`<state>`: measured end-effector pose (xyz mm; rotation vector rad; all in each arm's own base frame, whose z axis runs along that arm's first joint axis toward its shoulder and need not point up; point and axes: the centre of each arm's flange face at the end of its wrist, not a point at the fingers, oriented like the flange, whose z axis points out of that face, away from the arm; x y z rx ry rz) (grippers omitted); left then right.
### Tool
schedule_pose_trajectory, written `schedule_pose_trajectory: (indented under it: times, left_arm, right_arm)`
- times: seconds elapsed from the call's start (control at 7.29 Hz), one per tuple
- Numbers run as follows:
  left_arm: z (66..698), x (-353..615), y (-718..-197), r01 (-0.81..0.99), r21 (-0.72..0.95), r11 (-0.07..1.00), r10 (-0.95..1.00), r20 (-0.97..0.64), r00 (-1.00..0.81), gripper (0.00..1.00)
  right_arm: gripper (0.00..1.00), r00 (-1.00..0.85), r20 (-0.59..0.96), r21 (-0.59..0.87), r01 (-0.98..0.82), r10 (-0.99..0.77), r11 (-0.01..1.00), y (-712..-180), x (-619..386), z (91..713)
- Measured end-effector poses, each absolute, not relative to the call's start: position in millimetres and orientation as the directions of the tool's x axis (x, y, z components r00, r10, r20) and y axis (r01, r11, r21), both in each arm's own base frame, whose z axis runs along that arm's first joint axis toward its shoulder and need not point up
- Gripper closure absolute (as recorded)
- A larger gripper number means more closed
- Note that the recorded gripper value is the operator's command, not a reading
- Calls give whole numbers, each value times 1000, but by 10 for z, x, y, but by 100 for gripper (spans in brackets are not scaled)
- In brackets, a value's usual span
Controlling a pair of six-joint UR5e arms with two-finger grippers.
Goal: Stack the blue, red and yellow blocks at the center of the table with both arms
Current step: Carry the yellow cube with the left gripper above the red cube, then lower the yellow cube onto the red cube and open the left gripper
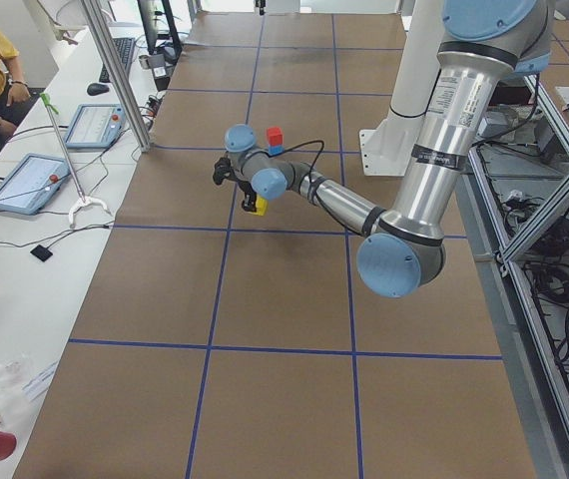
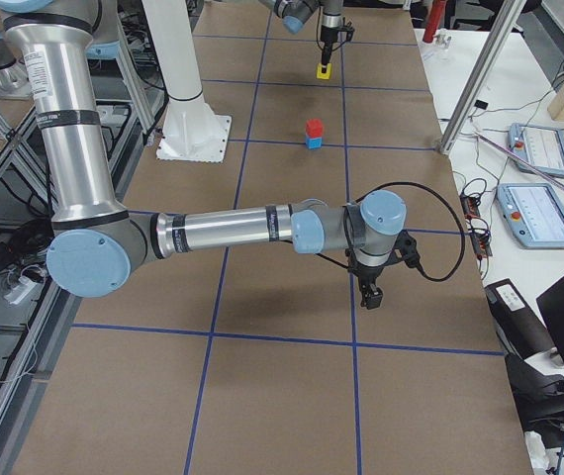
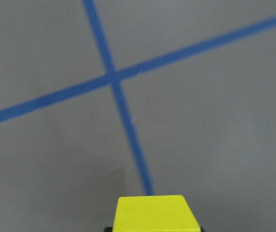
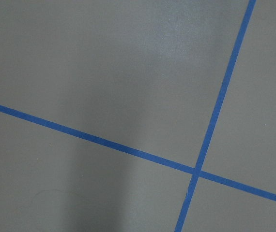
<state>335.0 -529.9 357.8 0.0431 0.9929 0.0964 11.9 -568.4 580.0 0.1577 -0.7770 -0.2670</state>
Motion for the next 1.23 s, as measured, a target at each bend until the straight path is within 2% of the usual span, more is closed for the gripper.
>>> schedule_pose_trajectory:
  times: [0.14,0.41,0.69,0.96,1.23]
  left_arm:
    - [3004,3604,-5296,19,-33,999,-38,-836,547,100]
    - [1871,4390,-4955,170,-208,963,-269,-764,586,99]
    - [1052,4990,-4765,281,-312,908,-419,-700,578,89]
    - [722,5409,-4776,335,-324,885,-465,-666,584,87]
    - [774,5527,-4793,332,-299,895,-445,-657,609,87]
  right_arm:
    - [0,683,671,233,176,-289,956,-5680,120,5807]
    - [0,684,671,231,174,-286,957,-5680,121,5807]
    - [0,684,671,231,174,-286,957,-5682,121,5805]
    - [0,680,675,231,173,-286,957,-5679,116,5802]
    - [0,678,677,233,173,-287,957,-5680,114,5794]
